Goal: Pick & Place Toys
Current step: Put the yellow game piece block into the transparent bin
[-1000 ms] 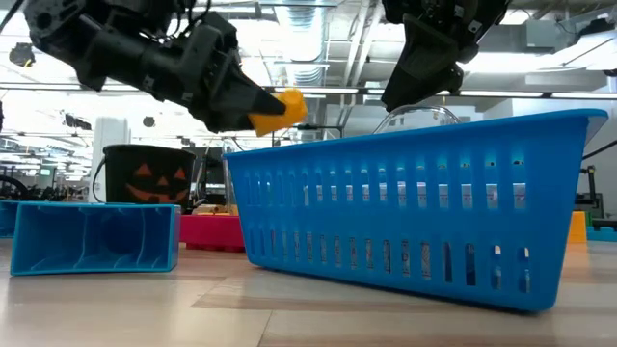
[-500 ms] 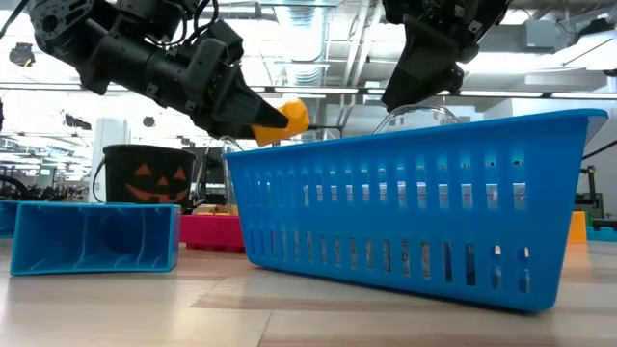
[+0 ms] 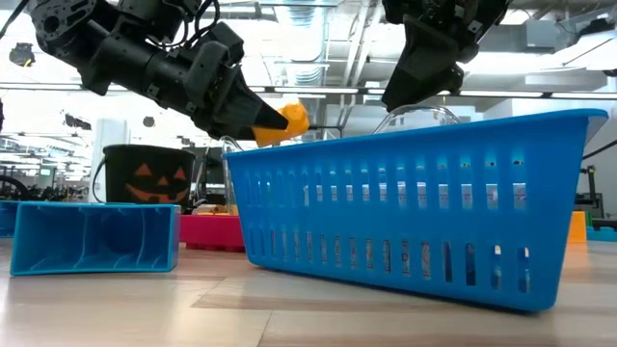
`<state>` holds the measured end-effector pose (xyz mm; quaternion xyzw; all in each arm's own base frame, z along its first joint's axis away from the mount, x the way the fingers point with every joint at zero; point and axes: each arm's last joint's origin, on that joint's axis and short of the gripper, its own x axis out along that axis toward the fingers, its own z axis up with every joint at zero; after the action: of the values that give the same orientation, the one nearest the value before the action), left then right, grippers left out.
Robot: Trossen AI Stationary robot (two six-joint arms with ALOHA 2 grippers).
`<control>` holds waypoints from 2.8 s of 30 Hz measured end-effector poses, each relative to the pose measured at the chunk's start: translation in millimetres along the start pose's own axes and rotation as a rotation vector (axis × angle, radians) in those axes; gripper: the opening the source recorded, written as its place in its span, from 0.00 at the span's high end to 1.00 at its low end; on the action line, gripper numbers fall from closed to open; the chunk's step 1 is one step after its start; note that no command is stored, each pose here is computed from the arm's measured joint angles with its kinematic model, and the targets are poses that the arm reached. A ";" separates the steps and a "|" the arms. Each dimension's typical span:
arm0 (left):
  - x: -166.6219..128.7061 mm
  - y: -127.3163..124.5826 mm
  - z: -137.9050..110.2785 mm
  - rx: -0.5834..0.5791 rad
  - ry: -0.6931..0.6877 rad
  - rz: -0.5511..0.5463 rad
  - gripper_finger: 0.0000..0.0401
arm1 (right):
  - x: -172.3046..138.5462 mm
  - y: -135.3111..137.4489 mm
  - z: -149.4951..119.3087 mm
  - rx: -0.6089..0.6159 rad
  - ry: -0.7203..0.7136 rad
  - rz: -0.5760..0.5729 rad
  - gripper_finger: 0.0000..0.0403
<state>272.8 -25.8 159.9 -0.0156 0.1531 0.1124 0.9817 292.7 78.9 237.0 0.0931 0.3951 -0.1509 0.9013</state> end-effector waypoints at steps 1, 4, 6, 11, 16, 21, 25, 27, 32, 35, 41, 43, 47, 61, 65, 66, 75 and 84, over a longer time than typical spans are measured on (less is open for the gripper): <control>0.0 0.0 -0.1 0.000 0.001 0.000 0.31 | 0.0 0.0 0.0 0.000 0.000 0.000 0.66; 0.0 0.0 -0.2 0.001 0.002 0.000 0.31 | 0.0 0.0 0.0 0.000 0.000 0.000 0.66; 0.0 0.0 -0.2 0.001 0.002 0.000 0.30 | 0.0 0.0 0.0 0.000 0.000 0.000 0.66; -0.1 0.3 -0.1 0.000 0.001 0.009 0.28 | 0.0 0.0 0.0 0.000 0.000 0.000 0.66; -0.1 1.6 0.1 0.001 -0.005 0.056 0.28 | 0.0 0.0 0.0 0.000 0.000 0.000 0.66; -0.1 1.7 0.0 0.001 -0.005 0.057 0.28 | 0.0 0.0 0.0 0.000 0.000 0.000 0.66; -0.2 1.6 0.0 0.001 -0.005 0.056 0.28 | 0.0 0.0 0.0 0.000 0.000 0.000 0.66; -0.2 1.5 0.0 0.000 -0.005 0.053 0.28 | 0.0 0.0 0.0 0.000 0.000 0.000 0.66; -0.2 1.4 0.5 -0.001 -0.009 0.051 0.28 | 0.0 0.0 0.0 0.000 0.000 0.000 0.66; -0.2 1.4 0.5 -0.001 -0.009 0.050 0.28 | 0.0 0.0 0.0 0.000 0.000 0.000 0.66; -0.2 1.2 0.4 -0.001 -0.008 0.046 0.28 | 0.0 0.0 0.0 0.000 0.000 0.000 0.66; -0.4 0.4 0.3 0.005 -0.008 0.044 0.28 | 0.0 0.0 0.0 -0.001 0.000 0.000 0.66; -1.2 -1.9 0.1 0.011 -0.008 0.034 0.28 | 0.0 0.0 0.0 -0.001 0.000 0.000 0.66; -1.9 -4.2 -0.1 0.031 -0.008 0.026 0.26 | 0.0 0.0 0.0 -0.001 0.000 0.000 0.66; -1.9 -4.2 -0.1 0.030 -0.008 0.027 0.18 | 0.0 0.0 0.0 -0.001 0.000 0.000 0.66; -1.9 -4.2 -0.1 0.030 -0.008 0.027 0.15 | 0.0 0.0 0.0 -0.001 0.000 0.000 0.66; -2.1 -2.4 0.0 0.032 -0.014 0.088 0.04 | 0.0 0.0 0.0 -0.001 0.000 0.000 0.66; -26.1 8.7 11.4 0.080 0.064 0.218 0.11 | 0.0 -0.3 -0.5 -0.002 0.005 -0.003 0.66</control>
<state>250.0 -22.2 178.8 0.0367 0.1894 0.2115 0.9582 292.2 78.8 236.7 0.0920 0.3977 -0.1514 0.9002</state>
